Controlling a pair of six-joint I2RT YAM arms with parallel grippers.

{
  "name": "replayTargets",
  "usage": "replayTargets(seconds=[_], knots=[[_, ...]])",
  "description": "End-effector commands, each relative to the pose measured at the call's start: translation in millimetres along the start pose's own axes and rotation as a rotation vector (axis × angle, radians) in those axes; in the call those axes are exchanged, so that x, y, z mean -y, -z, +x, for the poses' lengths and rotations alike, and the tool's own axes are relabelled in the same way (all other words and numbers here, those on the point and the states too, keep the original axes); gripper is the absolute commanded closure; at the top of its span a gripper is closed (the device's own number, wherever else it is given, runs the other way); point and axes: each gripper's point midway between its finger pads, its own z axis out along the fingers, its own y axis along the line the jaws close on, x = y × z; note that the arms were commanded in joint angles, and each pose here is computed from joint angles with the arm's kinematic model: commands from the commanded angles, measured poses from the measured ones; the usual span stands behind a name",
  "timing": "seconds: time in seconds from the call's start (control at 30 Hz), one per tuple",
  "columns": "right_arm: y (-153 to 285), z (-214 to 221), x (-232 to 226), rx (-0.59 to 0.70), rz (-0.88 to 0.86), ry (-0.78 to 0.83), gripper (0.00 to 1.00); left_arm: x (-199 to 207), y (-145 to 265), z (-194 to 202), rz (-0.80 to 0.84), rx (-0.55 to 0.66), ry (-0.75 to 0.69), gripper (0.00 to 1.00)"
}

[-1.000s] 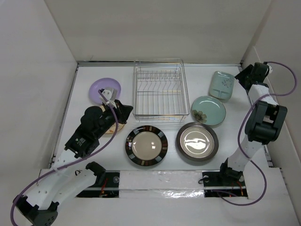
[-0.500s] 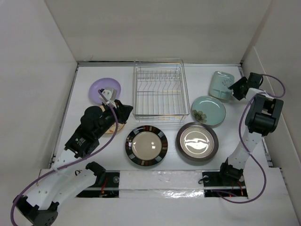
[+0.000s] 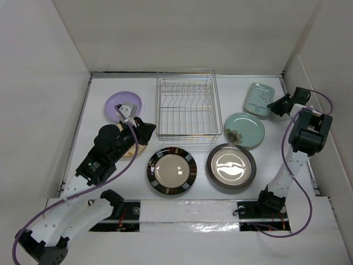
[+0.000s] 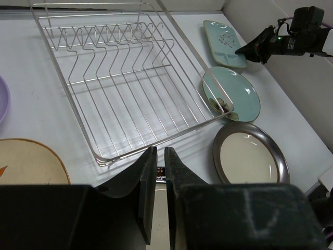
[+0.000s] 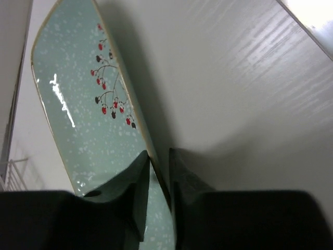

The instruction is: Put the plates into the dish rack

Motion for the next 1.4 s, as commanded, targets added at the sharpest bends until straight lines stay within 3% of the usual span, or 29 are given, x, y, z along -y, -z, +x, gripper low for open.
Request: replayTargets(seconds=[0.0,0.07,0.13,0.27,0.43,0.57,0.7,0.87,0.93,0.97,1.07,1.17,1.2,1.37], knots=[[-1.3,-3.6,4.4,0.023,-0.003,-0.010,0.83,7.0,4.3,-19.3,0.024,0.068,-0.012,0.90],[6.8,-20.0,1.8,0.092,-0.009,0.004,0.87,6.7,3.6,-18.6,0.023,0.065,-0.013,0.90],[12.4,-25.4,2.2,0.133,-0.001,0.009,0.99,6.4,2.7,-17.2,0.023,0.060,-0.013,0.90],[39.9,-54.7,-17.0,0.274,-0.027,0.038,1.00,5.0,2.0,-15.7,0.017,0.057,-0.015,0.90],[79.2,-69.9,-92.1,0.356,-0.123,0.209,1.00,3.6,2.0,-17.4,0.008,0.064,-0.014,0.87],[115.3,-59.0,-166.1,0.395,-0.187,0.345,1.00,3.1,2.2,-16.8,0.006,0.063,-0.013,0.79],[154.3,-44.4,-222.9,0.434,-0.231,0.462,1.00,4.3,4.3,-18.4,0.013,0.072,-0.013,0.65],[193.0,-27.3,-282.9,0.467,-0.215,0.581,1.00,5.2,7.1,-22.1,0.015,0.087,-0.011,0.64],[194.6,-1.8,-297.6,0.428,-0.181,0.667,1.00,4.0,8.3,-23.4,0.008,0.095,-0.009,0.64],[210.8,-10.5,-312.9,0.478,-0.168,0.672,1.00,2.8,9.0,-23.8,0.001,0.097,-0.007,0.64],[218.1,8.0,-330.8,0.454,-0.135,0.743,1.00,-10.9,8.0,-23.8,-0.075,0.107,0.005,0.68],[215.1,22.9,-333.6,0.440,-0.076,0.789,1.00,-23.3,5.5,-19.4,-0.140,0.103,0.017,0.95],[221.0,24.2,-339.2,0.442,-0.077,0.797,1.00,-25.9,4.3,-17.2,-0.155,0.094,0.021,1.00],[202.3,45.6,-340.3,0.424,0.059,0.883,1.00,-40.6,-6.2,-3.5,-0.233,0.038,0.020,1.00]])
